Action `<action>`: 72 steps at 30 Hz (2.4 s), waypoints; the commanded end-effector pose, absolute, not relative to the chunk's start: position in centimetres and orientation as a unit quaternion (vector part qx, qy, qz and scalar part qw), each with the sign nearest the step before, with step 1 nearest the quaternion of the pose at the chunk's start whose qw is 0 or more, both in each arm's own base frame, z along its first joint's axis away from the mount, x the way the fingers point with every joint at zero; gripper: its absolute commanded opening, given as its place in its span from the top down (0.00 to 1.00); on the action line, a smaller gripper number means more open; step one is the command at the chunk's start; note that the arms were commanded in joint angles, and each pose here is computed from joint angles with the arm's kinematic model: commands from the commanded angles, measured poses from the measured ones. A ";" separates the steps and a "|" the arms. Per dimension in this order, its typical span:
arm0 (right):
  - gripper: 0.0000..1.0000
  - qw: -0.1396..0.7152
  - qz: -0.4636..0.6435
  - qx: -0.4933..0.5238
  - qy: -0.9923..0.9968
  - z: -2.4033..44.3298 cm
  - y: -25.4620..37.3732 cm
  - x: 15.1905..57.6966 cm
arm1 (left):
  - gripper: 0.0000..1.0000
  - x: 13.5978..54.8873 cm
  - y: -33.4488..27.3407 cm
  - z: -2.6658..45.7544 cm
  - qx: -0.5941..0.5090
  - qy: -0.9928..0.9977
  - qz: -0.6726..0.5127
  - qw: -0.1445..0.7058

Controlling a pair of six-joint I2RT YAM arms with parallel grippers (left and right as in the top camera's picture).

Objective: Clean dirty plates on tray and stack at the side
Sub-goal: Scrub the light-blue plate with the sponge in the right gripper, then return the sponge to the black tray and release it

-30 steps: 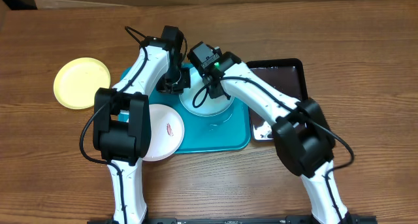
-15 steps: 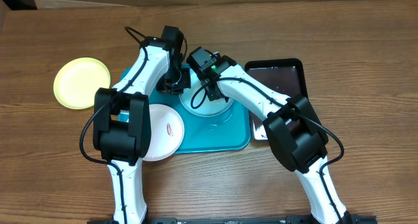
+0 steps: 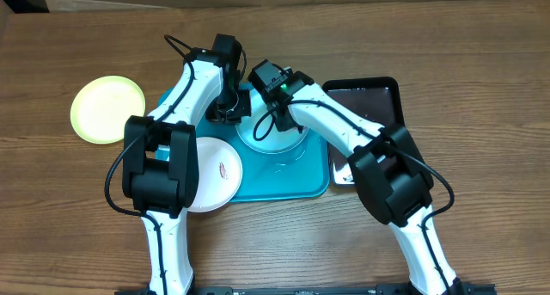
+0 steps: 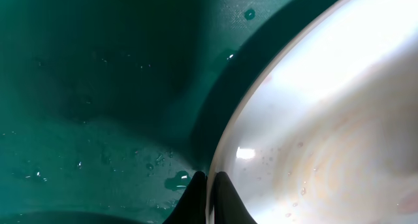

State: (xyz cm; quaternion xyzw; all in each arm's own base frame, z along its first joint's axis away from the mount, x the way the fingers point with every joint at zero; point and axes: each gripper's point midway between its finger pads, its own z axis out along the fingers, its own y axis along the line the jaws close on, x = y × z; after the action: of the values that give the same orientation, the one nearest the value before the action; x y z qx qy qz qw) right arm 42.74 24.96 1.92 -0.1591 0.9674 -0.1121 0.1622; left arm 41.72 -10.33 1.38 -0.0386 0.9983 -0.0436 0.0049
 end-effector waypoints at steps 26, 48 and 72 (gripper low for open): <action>0.96 -0.006 0.141 -0.151 0.978 -3.8 29.4 35.0 | 0.96 41.6 -10.6 1.4 -0.029 0.999 -0.042 0.005; 0.96 0.092 0.370 -0.179 0.907 19.1 26.7 41.7 | 0.96 41.6 -10.6 1.4 -0.029 0.999 -0.042 0.006; 0.57 0.019 -0.042 -0.025 0.999 4.8 7.5 40.7 | 0.89 41.9 -10.6 1.4 -0.029 0.999 -0.044 0.012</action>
State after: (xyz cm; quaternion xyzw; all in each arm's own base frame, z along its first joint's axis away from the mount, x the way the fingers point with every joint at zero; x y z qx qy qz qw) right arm 40.44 7.92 4.54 -0.0301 0.9991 -0.0270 0.0091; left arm 42.01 -10.32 1.39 -0.0369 0.9983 -0.0430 0.0110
